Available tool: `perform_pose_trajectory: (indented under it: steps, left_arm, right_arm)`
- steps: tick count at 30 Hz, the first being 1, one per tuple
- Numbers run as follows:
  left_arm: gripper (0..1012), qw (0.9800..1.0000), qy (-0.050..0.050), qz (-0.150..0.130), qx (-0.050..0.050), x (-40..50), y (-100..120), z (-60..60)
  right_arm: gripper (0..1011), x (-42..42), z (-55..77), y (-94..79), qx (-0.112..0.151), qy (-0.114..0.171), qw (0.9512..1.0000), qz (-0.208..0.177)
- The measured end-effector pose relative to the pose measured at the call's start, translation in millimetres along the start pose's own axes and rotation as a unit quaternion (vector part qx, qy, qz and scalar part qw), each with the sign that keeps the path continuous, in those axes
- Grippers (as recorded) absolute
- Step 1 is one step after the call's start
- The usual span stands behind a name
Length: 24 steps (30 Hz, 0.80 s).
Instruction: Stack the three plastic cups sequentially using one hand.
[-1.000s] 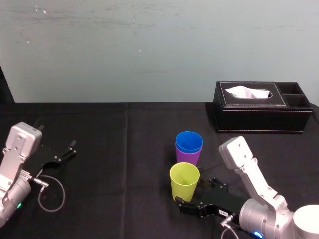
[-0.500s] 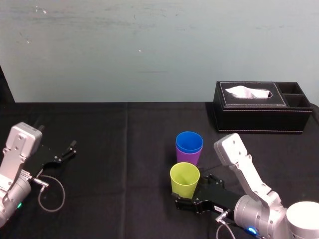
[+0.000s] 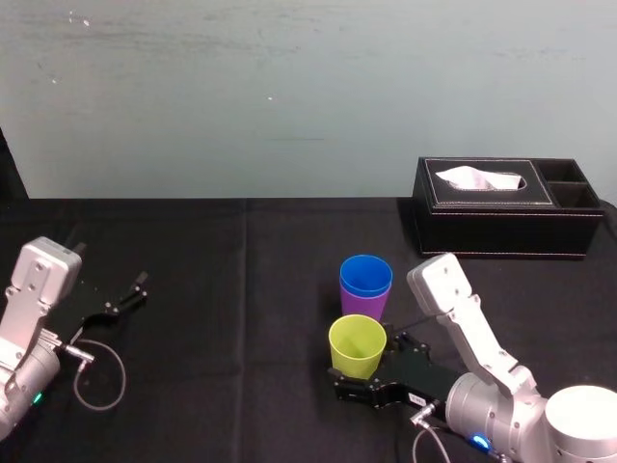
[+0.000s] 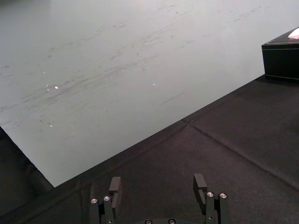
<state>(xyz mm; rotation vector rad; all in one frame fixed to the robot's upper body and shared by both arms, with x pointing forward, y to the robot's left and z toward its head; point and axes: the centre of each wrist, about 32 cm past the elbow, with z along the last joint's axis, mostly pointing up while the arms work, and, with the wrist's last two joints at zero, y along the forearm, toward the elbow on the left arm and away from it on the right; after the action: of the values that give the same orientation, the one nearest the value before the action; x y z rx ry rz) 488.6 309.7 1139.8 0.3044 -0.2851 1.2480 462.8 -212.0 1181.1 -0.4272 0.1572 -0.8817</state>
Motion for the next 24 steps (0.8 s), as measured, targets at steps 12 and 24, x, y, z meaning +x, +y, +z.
perform_pose_trajectory:
  steps: [12, 24]
  left_arm:
    - [1000, 1.0, 0.0, 0.0, 0.0, 0.0, 0.0, 0.0]
    - [1000, 1.0, 0.0, 0.0, 0.0, 0.0, 0.0, 0.0]
  right_arm:
    - [1003, -0.6, -1.1, 4.9, -0.004, 0.004, 0.9999, -0.01]
    - [1003, -1.4, -4.5, 10.7, -0.005, 0.006, 0.9998, -0.016]
